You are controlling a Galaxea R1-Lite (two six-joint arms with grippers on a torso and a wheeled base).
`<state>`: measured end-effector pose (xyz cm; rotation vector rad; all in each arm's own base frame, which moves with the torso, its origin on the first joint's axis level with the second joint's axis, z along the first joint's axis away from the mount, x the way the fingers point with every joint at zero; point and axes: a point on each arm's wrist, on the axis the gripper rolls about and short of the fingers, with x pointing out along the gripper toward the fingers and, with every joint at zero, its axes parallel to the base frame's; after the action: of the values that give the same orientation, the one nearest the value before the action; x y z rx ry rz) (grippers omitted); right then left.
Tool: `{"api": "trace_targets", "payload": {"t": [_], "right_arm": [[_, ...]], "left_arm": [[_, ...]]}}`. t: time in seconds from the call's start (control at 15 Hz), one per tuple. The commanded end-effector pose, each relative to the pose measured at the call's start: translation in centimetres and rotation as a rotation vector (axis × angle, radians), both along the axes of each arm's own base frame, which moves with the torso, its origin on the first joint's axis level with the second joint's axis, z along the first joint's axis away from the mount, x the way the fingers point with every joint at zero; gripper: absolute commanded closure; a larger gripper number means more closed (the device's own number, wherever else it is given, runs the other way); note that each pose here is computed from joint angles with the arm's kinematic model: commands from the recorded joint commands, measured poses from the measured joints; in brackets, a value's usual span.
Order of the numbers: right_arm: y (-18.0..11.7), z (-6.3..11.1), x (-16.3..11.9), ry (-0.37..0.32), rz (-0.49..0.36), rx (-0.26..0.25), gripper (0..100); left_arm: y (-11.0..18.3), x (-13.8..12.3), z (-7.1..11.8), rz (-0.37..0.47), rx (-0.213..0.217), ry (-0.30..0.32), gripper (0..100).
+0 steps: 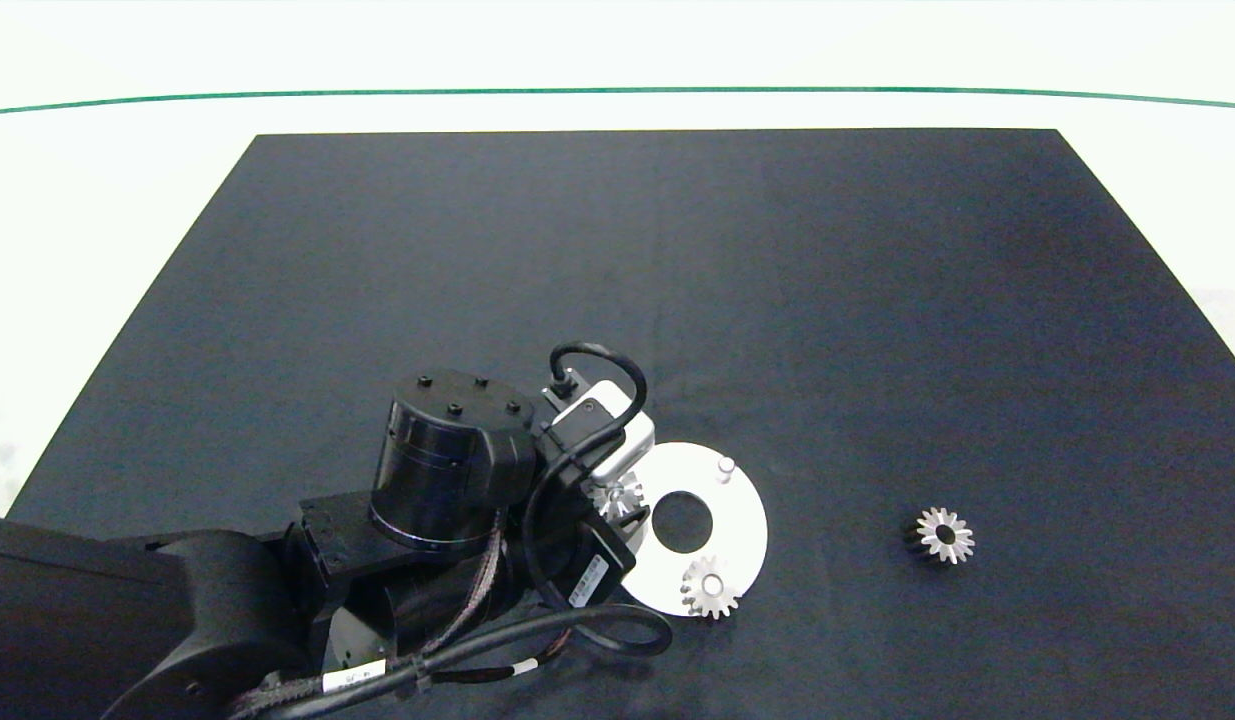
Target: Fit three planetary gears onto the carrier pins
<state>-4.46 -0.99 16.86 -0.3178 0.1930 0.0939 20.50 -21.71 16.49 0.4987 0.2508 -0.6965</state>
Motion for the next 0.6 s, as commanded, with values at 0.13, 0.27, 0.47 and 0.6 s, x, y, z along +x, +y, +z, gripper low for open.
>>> {"api": "trace_targets", "payload": {"t": [0.13,0.27,0.47,0.6], "right_arm": [[0.00,-0.02,0.02,0.004,0.000,-0.003,0],[0.00,-0.02,0.02,0.004,0.000,-0.003,0],[0.00,-0.02,0.02,0.005,0.000,-0.001,0],[0.00,-0.01,0.05,0.006,0.000,-0.003,0]], "left_arm": [[-0.08,0.11,-0.24,0.001,0.006,0.002,100],[-0.15,0.11,-0.23,-0.001,0.005,0.001,0],[-0.17,0.12,-0.29,-0.001,0.007,0.003,0],[-0.13,0.21,-0.12,0.002,0.004,-0.002,0]]}}
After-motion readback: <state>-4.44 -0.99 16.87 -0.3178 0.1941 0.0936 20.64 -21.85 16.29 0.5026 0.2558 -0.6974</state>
